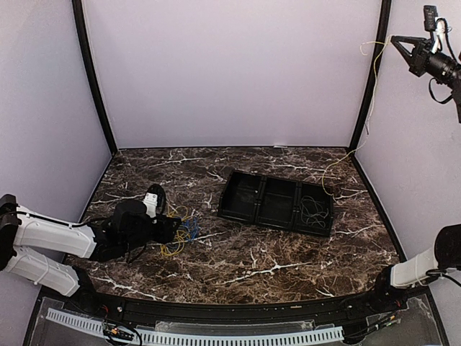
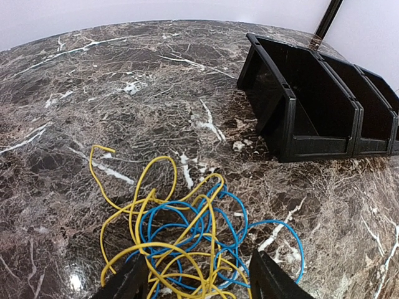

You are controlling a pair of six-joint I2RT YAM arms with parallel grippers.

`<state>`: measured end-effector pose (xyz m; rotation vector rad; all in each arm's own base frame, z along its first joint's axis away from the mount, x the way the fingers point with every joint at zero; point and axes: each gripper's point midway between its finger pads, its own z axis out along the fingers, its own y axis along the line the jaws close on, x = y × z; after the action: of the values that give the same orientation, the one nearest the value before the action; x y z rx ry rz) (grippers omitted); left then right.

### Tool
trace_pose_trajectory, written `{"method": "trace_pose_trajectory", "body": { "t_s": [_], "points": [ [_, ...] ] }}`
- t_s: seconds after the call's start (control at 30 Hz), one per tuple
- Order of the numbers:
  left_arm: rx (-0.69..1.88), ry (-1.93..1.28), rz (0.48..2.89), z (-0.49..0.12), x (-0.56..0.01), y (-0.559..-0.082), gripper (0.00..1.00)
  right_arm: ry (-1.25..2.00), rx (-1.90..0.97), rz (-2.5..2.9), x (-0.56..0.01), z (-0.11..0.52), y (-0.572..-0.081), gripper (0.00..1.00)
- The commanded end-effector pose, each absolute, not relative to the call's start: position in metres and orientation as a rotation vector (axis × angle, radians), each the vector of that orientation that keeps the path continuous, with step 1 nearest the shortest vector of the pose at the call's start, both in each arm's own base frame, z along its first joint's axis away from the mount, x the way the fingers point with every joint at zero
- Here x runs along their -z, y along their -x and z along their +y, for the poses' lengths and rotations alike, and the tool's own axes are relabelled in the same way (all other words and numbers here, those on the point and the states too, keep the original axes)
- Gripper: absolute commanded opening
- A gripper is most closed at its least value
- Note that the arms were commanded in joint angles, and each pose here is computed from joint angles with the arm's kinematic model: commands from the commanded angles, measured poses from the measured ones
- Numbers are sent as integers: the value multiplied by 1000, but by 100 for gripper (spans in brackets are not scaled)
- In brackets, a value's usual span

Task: Untangle the cables

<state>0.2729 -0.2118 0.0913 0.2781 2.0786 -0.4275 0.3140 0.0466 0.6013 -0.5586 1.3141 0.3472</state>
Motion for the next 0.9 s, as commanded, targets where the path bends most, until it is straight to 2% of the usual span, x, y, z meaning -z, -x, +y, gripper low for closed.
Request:
{"method": "trace_pose_trajectory", "body": {
  "t_s": [0.0,0.4,0.87],
  "points": [
    [424,-256,2061,-213,-100,-279,58,582,-373,1279,-610,53,-304,0],
    [425,-250,2060,-213,-101,-279,57,562,-411,1324,-582,49,-320,0],
    [414,-255,2071,-213,-97,-279,57,492,-562,1554,-443,49,-363,0]
  ]
}}
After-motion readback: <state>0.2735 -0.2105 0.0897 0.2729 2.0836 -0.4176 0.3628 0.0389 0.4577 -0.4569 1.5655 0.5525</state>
